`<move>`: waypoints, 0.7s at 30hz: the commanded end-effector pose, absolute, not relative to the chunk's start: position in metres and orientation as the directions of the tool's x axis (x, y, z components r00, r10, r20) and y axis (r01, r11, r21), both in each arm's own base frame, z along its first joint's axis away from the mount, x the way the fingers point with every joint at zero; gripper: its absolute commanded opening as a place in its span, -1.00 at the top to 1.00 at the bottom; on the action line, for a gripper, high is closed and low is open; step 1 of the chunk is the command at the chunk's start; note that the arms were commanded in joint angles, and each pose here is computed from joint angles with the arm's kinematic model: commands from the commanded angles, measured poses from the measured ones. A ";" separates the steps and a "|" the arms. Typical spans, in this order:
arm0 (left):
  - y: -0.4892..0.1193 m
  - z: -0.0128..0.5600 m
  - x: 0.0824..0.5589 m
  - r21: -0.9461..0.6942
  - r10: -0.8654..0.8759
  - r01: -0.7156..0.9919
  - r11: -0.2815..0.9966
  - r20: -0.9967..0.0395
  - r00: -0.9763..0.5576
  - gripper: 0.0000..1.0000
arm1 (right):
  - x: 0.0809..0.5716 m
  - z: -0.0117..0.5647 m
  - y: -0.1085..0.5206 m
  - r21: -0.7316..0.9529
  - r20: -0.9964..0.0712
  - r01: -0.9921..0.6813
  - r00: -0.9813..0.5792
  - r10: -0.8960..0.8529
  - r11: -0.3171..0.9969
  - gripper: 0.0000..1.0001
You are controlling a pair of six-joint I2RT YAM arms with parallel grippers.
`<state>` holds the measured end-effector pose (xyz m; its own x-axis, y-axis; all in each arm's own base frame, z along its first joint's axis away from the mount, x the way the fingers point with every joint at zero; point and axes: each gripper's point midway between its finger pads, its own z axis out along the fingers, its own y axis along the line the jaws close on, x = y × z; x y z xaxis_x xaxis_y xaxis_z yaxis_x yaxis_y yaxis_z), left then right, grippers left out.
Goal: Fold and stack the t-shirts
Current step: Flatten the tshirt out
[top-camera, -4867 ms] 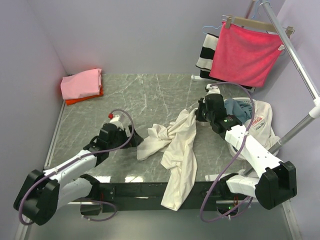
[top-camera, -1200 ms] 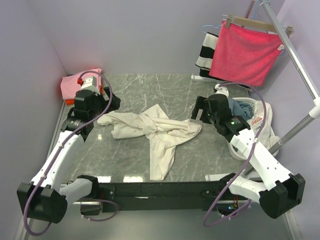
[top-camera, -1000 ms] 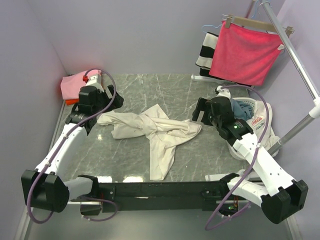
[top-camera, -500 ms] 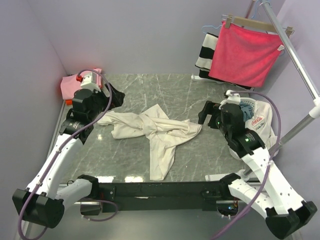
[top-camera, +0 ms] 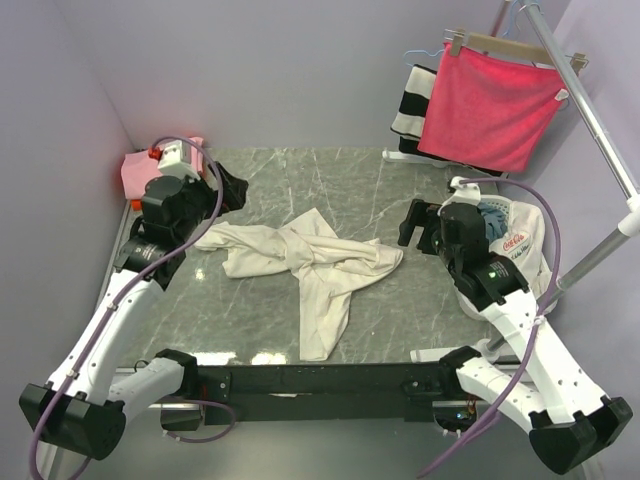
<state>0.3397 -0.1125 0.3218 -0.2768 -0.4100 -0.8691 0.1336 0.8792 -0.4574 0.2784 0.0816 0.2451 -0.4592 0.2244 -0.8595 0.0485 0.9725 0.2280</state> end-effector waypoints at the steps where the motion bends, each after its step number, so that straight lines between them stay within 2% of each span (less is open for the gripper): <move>1: -0.102 0.318 0.340 -0.428 -0.397 0.090 0.899 -0.885 -0.244 -0.99 | 0.286 0.254 0.080 0.211 -0.878 0.041 -0.432 0.208 0.977 -0.99; 10: -0.094 0.275 0.332 -0.463 -0.441 0.016 0.886 -0.855 -0.273 -0.99 | 0.324 0.272 0.127 0.237 -0.875 -0.137 -0.461 0.150 0.962 -0.99; 15: -0.084 0.238 0.322 -0.448 -0.442 -0.054 0.892 -0.844 -0.305 -0.99 | 0.361 0.254 0.179 0.273 -0.833 -0.263 -0.546 0.090 0.925 -0.99; 21: -0.083 0.195 0.316 -0.466 -0.474 -0.115 0.877 -0.801 -0.366 -0.99 | 0.391 0.207 0.261 0.229 -0.749 -0.418 -0.653 -0.116 0.879 -0.99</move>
<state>0.3154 -0.0856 0.2042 -0.3847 -0.4307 -0.8164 -0.0784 0.8965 -0.4360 0.3813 0.1990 0.2190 -0.6328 0.0264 -0.7739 -0.2476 0.9400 0.2345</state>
